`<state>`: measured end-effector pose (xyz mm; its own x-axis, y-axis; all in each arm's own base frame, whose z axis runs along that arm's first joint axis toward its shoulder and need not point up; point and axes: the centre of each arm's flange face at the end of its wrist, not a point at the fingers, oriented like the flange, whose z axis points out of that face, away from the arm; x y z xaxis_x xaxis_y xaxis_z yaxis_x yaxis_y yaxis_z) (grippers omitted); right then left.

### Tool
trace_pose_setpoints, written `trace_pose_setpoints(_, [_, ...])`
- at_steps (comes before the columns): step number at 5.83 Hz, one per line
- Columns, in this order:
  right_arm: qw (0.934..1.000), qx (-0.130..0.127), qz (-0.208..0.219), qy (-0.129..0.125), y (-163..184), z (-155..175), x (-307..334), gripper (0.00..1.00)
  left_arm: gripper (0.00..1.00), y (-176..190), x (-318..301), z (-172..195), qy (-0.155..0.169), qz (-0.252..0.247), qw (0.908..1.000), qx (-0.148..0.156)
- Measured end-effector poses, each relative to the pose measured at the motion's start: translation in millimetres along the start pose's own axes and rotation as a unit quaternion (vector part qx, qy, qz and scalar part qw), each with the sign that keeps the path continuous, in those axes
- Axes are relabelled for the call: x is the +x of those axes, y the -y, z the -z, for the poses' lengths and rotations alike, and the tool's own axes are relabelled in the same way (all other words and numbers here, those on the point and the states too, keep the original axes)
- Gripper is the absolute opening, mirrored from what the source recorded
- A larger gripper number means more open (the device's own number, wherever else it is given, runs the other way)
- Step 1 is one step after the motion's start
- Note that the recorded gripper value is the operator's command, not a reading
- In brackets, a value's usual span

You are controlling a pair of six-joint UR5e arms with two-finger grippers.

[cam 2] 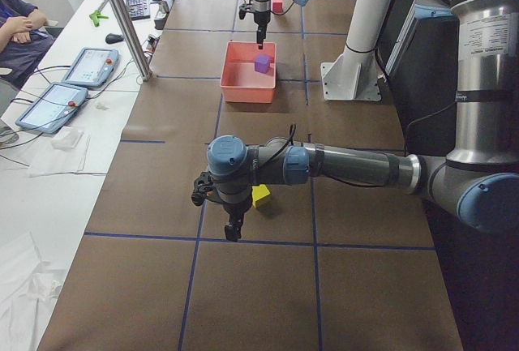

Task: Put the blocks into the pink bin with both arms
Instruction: 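Raise the right gripper out of the bin and withdraw it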

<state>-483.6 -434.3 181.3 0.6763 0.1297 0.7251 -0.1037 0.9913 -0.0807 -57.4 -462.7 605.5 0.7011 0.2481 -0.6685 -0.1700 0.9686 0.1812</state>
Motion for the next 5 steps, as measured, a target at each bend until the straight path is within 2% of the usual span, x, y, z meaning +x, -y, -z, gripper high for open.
trace_pose_setpoints(1, [1.0000, 0.007, 0.005, 0.005, 21, 15, 12, 1.00, 1.00, 20, 7, 3, 0.003, -0.027, 0.9994, 0.021])
trace_pose_setpoints(3, [0.9985, 0.002, 0.055, 0.008, 82, 43, 69, 1.00, 1.00, 51, 35, -6, -0.002, -0.013, 0.9991, 0.040])
trace_pose_setpoints(4, [0.9958, -0.002, 0.091, 0.004, 113, 52, 117, 1.00, 1.00, 64, 65, -26, -0.011, 0.011, 0.9990, 0.042])
trace_pose_setpoints(5, [0.9910, -0.003, 0.134, -0.003, 142, 61, 174, 1.00, 1.00, 72, 96, -47, -0.024, 0.073, 0.9962, 0.041])
